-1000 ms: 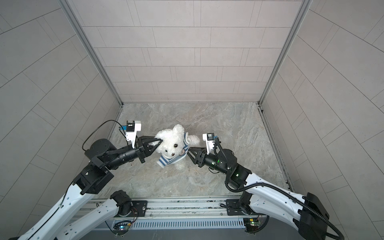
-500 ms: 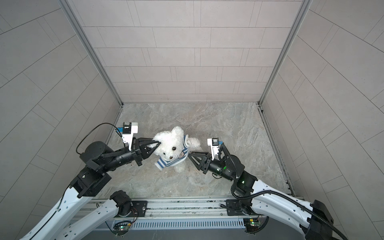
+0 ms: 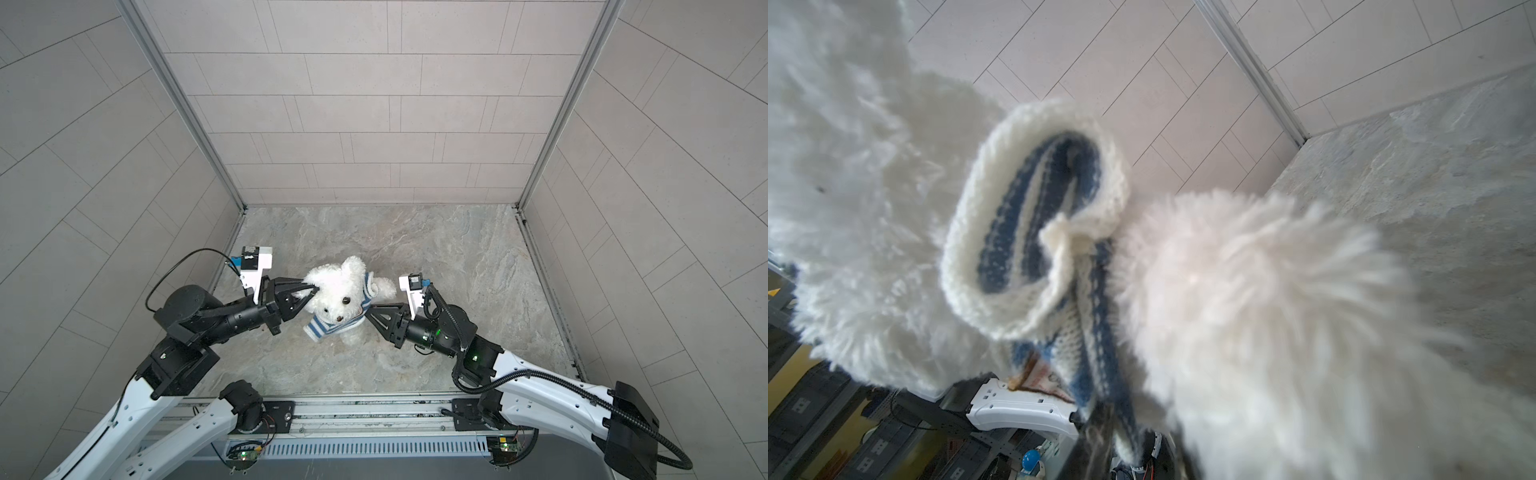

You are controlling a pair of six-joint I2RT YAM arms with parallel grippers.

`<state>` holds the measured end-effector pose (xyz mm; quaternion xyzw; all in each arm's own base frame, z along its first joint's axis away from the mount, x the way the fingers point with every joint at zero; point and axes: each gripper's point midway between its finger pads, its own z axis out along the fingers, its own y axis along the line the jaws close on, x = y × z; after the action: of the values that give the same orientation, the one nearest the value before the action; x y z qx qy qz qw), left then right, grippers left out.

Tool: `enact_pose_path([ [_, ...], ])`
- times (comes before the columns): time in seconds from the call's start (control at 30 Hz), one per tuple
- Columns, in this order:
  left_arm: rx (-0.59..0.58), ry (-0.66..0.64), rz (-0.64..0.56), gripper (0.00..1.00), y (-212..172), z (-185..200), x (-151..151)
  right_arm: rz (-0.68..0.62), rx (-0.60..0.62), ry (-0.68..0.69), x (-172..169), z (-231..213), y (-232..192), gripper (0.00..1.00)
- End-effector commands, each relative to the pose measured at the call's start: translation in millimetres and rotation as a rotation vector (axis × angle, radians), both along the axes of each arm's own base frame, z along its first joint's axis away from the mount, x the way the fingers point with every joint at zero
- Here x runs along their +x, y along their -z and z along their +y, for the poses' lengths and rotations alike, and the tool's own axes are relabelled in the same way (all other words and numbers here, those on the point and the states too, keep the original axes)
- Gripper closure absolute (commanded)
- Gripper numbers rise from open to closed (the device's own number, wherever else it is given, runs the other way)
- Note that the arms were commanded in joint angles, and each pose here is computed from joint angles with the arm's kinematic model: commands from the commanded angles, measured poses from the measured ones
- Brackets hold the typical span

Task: Dress the teddy bear

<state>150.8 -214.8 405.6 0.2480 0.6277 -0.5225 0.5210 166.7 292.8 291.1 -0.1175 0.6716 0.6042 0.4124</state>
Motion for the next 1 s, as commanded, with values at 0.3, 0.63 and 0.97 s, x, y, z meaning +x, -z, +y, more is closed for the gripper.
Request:
enact_pose_path([
  [0.3,-0.028,0.022,-0.043,1.0,-12.3,2.1,-8.0,-0.125,0.088,0.023,-6.2,-7.0,-42.1,0.69],
  [0.63,-0.037,0.041,-0.046,1.0,-13.6,1.8,-12.2,-0.139,0.082,0.054,-0.4,-6.7,-44.1,0.86],
  [0.97,0.006,0.035,-0.066,1.0,-6.7,5.2,-17.1,-0.106,0.087,0.283,17.6,-51.6,-31.8,1.0],
])
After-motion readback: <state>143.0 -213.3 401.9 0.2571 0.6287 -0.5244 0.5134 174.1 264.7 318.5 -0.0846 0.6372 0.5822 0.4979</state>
